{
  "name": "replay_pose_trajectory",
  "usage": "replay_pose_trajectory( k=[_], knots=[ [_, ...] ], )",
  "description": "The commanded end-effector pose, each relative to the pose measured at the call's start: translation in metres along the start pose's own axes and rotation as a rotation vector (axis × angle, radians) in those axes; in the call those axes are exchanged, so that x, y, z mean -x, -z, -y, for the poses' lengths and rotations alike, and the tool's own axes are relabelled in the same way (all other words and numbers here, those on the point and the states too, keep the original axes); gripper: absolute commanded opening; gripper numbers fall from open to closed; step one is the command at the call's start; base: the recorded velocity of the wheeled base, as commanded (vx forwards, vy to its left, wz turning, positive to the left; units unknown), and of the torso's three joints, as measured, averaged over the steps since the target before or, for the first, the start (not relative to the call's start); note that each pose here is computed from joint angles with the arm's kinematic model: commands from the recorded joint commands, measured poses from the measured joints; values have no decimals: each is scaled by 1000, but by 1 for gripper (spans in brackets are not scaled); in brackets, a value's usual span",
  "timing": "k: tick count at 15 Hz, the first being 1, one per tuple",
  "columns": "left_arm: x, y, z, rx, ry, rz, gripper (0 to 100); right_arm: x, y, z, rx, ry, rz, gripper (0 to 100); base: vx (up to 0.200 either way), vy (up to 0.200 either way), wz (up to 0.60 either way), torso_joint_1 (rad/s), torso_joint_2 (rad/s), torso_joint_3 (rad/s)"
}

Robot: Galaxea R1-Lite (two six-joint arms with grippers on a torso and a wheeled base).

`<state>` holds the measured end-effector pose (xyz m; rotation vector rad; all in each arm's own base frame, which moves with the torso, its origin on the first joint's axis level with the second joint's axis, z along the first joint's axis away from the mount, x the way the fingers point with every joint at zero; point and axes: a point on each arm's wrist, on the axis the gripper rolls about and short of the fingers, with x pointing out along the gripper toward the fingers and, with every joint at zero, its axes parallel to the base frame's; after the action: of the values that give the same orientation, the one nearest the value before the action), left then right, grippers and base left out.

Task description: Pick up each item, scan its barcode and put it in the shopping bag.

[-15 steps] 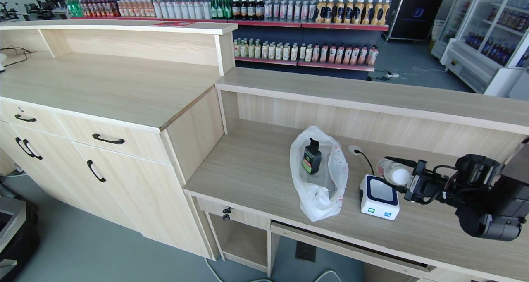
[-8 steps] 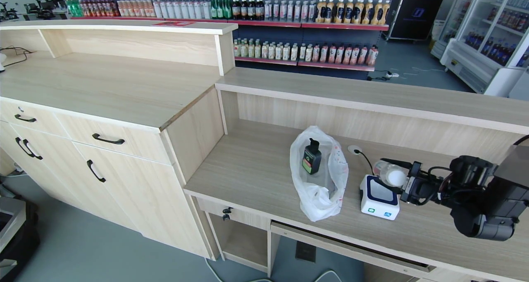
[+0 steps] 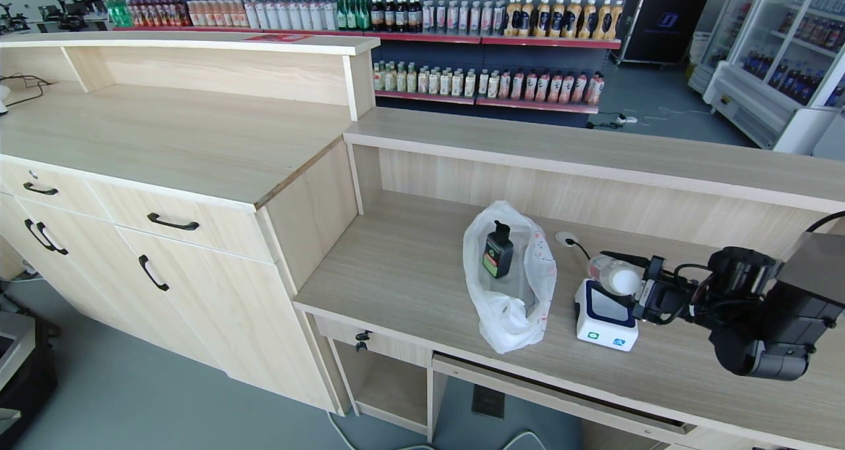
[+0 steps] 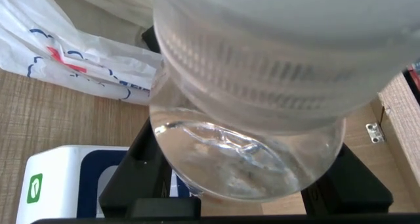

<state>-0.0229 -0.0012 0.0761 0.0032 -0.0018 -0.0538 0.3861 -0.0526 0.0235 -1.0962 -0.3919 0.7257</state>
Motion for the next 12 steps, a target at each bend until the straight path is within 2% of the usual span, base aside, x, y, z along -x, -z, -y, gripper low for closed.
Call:
replay_pose_trajectory(
  k=[1, 4, 7, 8, 10, 12],
  knots=[
    [0, 0, 0, 0, 0, 0, 100, 0, 0, 0, 0, 0, -1, 0, 0, 0, 0, 0, 0, 0],
    [0, 0, 0, 0, 0, 0, 100, 1, -6, 13, 13, 21, 7, 0, 0, 0, 0, 0, 0, 0],
    [0, 0, 0, 0, 0, 0, 100, 20, -61, 83, -136, 81, 36, 0, 0, 0, 0, 0, 0, 0],
    [0, 0, 0, 0, 0, 0, 100, 27, -73, 96, -187, 84, 34, 0, 0, 0, 0, 0, 0, 0],
    [0, 0, 0, 0, 0, 0, 100, 48, -97, 120, -340, 135, -49, 0, 0, 0, 0, 0, 0, 0],
    [0, 0, 0, 0, 0, 0, 100, 55, -106, 125, -512, 205, -165, 0, 0, 0, 0, 0, 0, 0]
  ],
)
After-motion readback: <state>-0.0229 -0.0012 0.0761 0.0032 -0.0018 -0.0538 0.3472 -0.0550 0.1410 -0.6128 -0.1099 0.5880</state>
